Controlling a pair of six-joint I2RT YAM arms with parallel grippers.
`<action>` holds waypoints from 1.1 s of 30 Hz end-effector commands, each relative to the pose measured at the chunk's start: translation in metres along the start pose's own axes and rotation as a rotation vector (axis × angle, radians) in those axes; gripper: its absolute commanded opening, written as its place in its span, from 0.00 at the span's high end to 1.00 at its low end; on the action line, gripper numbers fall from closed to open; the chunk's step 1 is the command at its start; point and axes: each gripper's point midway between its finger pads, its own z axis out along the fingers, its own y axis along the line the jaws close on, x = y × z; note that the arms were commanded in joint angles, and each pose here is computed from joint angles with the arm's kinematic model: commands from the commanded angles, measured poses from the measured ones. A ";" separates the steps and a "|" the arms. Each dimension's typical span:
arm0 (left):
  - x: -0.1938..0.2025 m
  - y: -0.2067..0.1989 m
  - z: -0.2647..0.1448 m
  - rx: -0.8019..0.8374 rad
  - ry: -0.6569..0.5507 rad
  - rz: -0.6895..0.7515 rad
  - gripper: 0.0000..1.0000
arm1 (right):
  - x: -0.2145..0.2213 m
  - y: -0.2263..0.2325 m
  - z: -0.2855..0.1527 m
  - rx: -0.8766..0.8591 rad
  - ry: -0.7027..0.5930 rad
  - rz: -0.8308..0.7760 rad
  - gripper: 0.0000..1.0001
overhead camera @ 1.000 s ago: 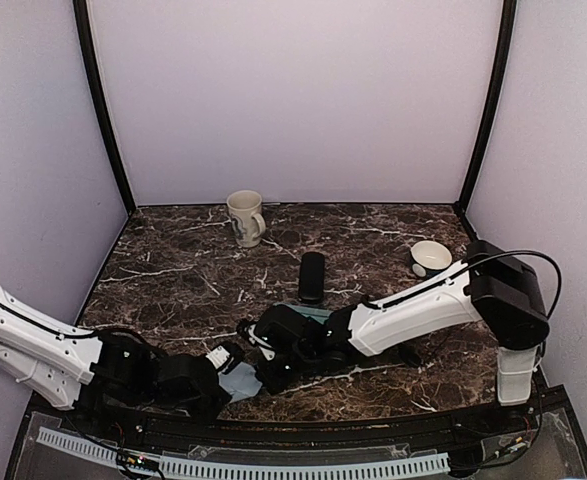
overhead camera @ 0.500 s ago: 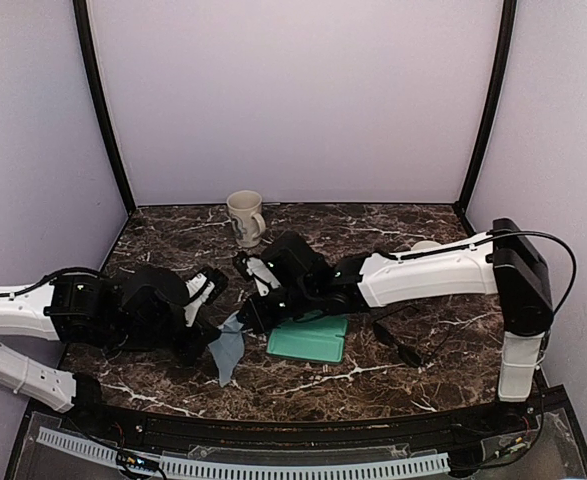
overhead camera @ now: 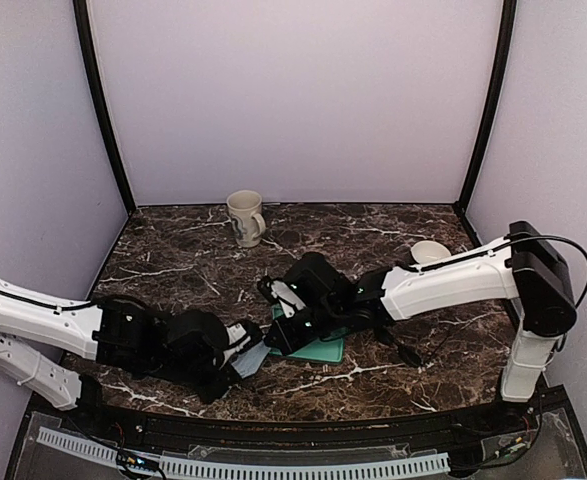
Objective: Organize the sunglasses
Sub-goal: Smooth out the glasses cleaning cloth at the center of the board.
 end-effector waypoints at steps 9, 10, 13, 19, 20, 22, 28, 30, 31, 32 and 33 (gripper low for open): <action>0.019 -0.075 0.051 0.126 0.093 0.051 1.00 | 0.078 -0.021 -0.030 0.070 0.108 0.098 1.00; 0.017 -0.077 0.050 0.133 0.085 0.050 1.00 | 0.081 -0.023 -0.031 0.077 0.112 0.102 1.00; 0.016 -0.079 0.052 0.148 0.077 0.034 1.00 | 0.083 -0.023 -0.030 0.083 0.121 0.102 1.00; 0.018 -0.072 0.052 0.152 0.054 -0.009 1.00 | 0.073 -0.018 -0.017 0.079 0.136 0.090 1.00; 0.019 -0.070 0.051 0.157 0.046 -0.024 1.00 | 0.070 -0.018 -0.015 0.079 0.137 0.088 1.00; 0.021 -0.065 0.050 0.169 0.026 -0.059 1.00 | 0.065 -0.016 -0.011 0.074 0.136 0.086 1.00; 0.029 -0.051 0.047 0.174 -0.006 -0.140 1.00 | 0.053 -0.010 -0.002 0.046 0.138 0.085 0.97; 0.031 -0.047 0.047 0.176 -0.021 -0.174 1.00 | 0.051 -0.007 0.001 0.034 0.141 0.086 0.96; 0.031 -0.045 0.046 0.176 -0.027 -0.186 1.00 | 0.050 -0.006 0.002 0.029 0.143 0.086 0.95; 0.033 -0.043 0.046 0.175 -0.032 -0.198 1.00 | 0.050 -0.006 0.003 0.027 0.149 0.086 0.94; 0.033 -0.041 0.046 0.174 -0.037 -0.209 0.99 | 0.052 -0.007 0.005 0.027 0.156 0.086 0.93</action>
